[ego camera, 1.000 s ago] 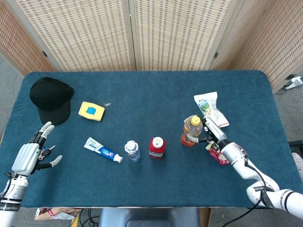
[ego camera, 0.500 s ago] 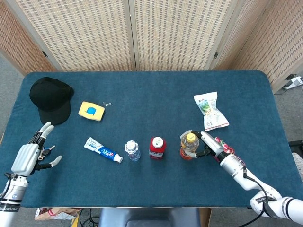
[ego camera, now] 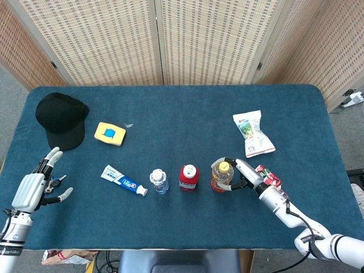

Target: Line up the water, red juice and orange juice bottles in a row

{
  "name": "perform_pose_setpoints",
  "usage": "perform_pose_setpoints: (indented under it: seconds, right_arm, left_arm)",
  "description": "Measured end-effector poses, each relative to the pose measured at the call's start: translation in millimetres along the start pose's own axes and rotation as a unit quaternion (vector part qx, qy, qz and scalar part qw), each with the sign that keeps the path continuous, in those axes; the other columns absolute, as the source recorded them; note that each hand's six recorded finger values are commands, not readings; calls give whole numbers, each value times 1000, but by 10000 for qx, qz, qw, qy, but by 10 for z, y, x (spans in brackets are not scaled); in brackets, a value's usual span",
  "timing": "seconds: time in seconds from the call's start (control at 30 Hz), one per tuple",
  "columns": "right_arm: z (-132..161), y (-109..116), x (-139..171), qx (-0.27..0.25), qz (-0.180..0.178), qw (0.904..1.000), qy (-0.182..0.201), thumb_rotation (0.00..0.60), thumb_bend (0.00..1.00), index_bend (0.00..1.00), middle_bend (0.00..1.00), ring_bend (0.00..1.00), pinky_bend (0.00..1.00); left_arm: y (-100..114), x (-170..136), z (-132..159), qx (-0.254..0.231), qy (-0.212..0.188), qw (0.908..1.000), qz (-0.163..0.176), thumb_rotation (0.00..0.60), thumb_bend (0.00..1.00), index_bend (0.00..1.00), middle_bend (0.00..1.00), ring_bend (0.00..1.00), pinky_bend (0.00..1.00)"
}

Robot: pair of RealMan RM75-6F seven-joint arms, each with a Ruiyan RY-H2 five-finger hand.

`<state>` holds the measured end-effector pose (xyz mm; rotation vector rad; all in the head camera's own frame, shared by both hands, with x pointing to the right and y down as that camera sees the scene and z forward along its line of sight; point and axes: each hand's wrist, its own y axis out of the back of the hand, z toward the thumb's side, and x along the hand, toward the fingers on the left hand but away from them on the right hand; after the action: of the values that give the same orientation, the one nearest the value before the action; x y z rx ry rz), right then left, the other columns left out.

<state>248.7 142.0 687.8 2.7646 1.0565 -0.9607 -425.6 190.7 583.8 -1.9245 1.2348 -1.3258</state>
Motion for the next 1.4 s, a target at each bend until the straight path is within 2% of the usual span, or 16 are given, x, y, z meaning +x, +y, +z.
perform_pose_setpoints:
  seconds: [0.27, 0.33, 0.5, 0.57, 0.63, 0.77, 1.07, 1.27, 1.4]
  right_arm:
    - [-20, -2, -49, 31, 14, 10000, -11, 600, 406, 481, 351, 274, 389]
    - [-35, -1, -49, 57, 16, 10000, -24, 600, 398, 448, 323, 249, 362]
    - [-66, 2, -34, 122, 60, 9999, -53, 600, 315, 197, 175, 121, 224]
    - [-65, 6, -25, 183, 89, 9998, -41, 600, 291, 49, 99, 63, 152]
    - [-65, 21, -14, 271, 97, 9996, -28, 600, 272, 1, 50, 32, 112]
    - [-53, 62, 26, 375, 74, 9993, 10, 600, 253, 0, 2, 0, 68]
    - [60, 273, 254, 517, -173, 9984, 179, 600, 250, 0, 0, 0, 58]
    - [145, 533, 530, 854, -542, 9947, 161, 600, 250, 0, 30, 0, 38]
    - [208, 671, 751, 1302, -892, 9874, 74, 600, 285, 0, 94, 0, 38]
  left_arm:
    - [-1, -8, -12, -28, 16, 10000, -3, 600, 205, 19, 0, 35, 179]
    - [-3, -11, -16, -24, 18, 10000, -8, 600, 205, 19, 0, 35, 179]
    - [-3, -8, -18, -23, 17, 10000, -11, 600, 204, 19, 0, 35, 179]
    - [-2, -4, -13, -25, 12, 10000, -3, 600, 205, 19, 0, 35, 179]
    - [0, -3, -8, -17, 9, 10000, 6, 600, 205, 19, 0, 35, 179]
    - [-2, -6, -5, -5, 15, 10000, -1, 600, 205, 19, 0, 35, 179]
    - [10, 14, 14, 10, -2, 10000, -2, 600, 205, 19, 0, 34, 179]
    - [54, 32, -3, 101, 15, 9999, 68, 600, 205, 19, 0, 34, 179]
    - [73, 41, -50, 204, 90, 9997, 113, 600, 204, 19, 0, 34, 179]
